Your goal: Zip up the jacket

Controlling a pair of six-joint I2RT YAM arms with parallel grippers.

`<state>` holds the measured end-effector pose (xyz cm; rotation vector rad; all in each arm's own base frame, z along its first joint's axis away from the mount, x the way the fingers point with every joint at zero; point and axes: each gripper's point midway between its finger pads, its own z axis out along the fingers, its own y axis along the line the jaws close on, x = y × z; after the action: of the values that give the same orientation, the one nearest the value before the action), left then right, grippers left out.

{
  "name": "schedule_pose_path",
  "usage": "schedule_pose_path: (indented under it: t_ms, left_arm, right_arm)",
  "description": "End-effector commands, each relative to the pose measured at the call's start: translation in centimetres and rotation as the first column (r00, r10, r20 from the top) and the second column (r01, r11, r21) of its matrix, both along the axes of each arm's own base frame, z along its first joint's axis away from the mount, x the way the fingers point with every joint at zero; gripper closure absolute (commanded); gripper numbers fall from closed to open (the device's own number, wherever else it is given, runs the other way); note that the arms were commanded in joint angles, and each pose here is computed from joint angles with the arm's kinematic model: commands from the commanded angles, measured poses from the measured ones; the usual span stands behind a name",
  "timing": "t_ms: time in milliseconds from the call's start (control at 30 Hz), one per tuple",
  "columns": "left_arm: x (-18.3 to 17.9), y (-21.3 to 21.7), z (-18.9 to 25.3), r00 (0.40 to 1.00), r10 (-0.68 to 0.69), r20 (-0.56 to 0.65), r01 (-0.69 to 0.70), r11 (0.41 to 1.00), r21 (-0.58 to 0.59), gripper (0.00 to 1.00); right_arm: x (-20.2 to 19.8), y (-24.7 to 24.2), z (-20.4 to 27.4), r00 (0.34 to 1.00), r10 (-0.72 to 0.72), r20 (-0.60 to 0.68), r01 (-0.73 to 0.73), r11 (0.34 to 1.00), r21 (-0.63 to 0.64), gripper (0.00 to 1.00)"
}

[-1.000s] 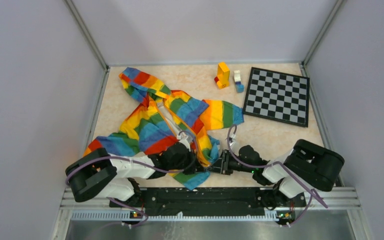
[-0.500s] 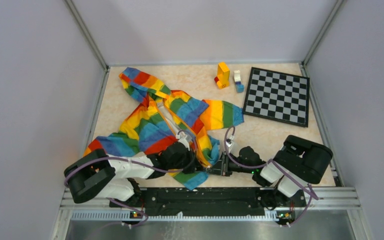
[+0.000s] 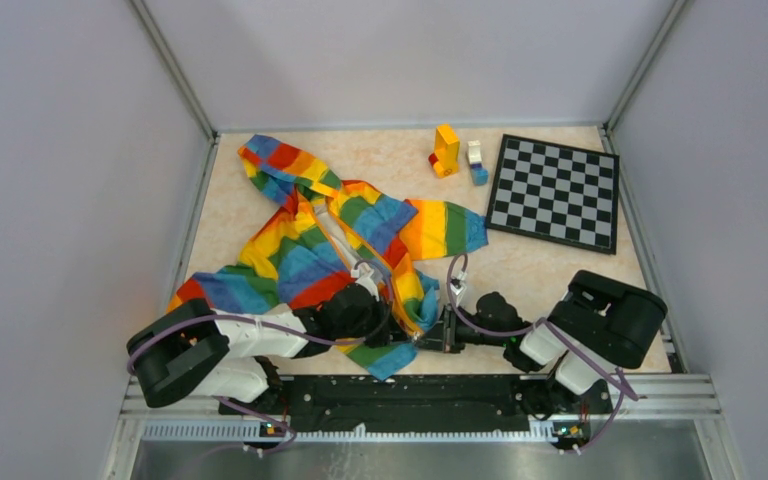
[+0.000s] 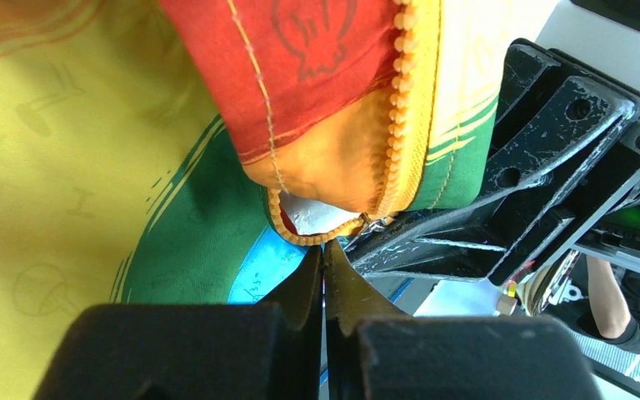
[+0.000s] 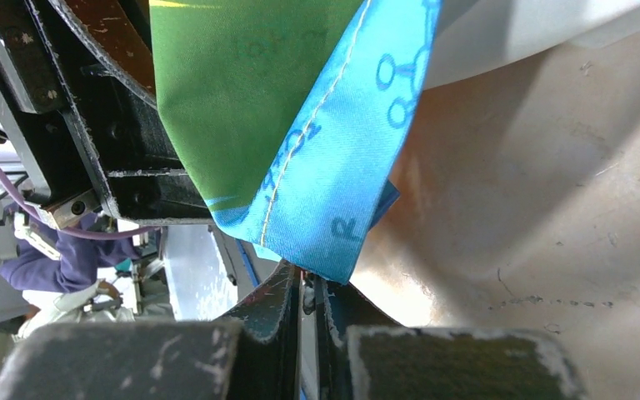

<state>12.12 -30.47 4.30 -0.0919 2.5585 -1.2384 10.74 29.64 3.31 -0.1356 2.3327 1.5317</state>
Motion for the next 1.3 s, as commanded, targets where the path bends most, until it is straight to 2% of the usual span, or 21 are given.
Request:
schedule_pose_path:
  t_ms: [0, 67, 267, 367, 600, 767, 833, 1033, 1167, 1267]
  left_arm:
    - [0.3, -0.2, 0.9, 1.000, 0.008, 0.020, -0.007, 0.999, -0.037, 1.00]
    - [0.4, -0.2, 0.9, 1.000, 0.007, 0.019, -0.007, 0.999, -0.039, 1.00]
    - [0.4, -0.1, 0.8, 1.000, 0.011, 0.017, -0.011, 0.999, -0.037, 1.00]
    - [0.4, 0.0, 0.8, 1.000, 0.015, 0.017, -0.015, 0.999, -0.037, 1.00]
    - [0.5, 0.0, 0.9, 1.000, 0.014, 0.019, -0.013, 0.999, -0.041, 1.00]
    - [0.5, 0.0, 0.9, 1.000, 0.008, 0.014, -0.008, 0.999, -0.037, 1.00]
    - [0.3, 0.2, 0.9, 1.000, 0.006, 0.005, -0.005, 0.999, -0.041, 0.94]
    - [-0.4, 0.9, 2.0, 1.000, -0.015, -0.005, 0.014, 0.996, -0.086, 0.65]
    - [-0.9, 0.6, 4.3, 0.996, -0.071, 0.055, 0.078, 0.988, -0.131, 0.56]
    - [-0.9, 0.1, 6.3, 0.985, -0.110, 0.136, 0.133, 0.976, -0.171, 0.56]
  right_arm:
    - [0.5, 0.7, 1.3, 0.998, 0.019, 0.060, -0.021, 0.999, 0.038, 0.92]
    - [0.4, 0.6, 1.3, 0.998, 0.021, 0.062, -0.024, 0.999, 0.040, 0.82]
    - [0.1, 0.6, 1.4, 0.996, 0.032, 0.081, -0.035, 0.999, 0.037, 0.76]
    - [0.0, 0.6, 1.4, 0.996, 0.037, 0.083, -0.040, 0.999, 0.036, 0.80]
    - [0.0, 0.6, 1.2, 0.996, 0.038, 0.086, -0.041, 0.999, 0.026, 1.00]
    - [0.5, 0.7, 0.9, 0.996, 0.017, 0.087, -0.017, 1.000, 0.006, 1.00]
    - [0.7, 0.7, 0.6, 0.996, 0.013, 0.088, -0.012, 1.000, -0.016, 1.00]
    - [1.3, 0.8, 0.8, 0.993, 0.013, 0.117, -0.009, 0.999, -0.038, 1.00]
    - [1.3, 1.1, 1.1, 0.990, 0.029, 0.135, -0.024, 0.999, -0.038, 1.00]
    - [1.1, 1.4, 1.4, 0.988, 0.055, 0.145, -0.052, 0.998, -0.020, 1.00]
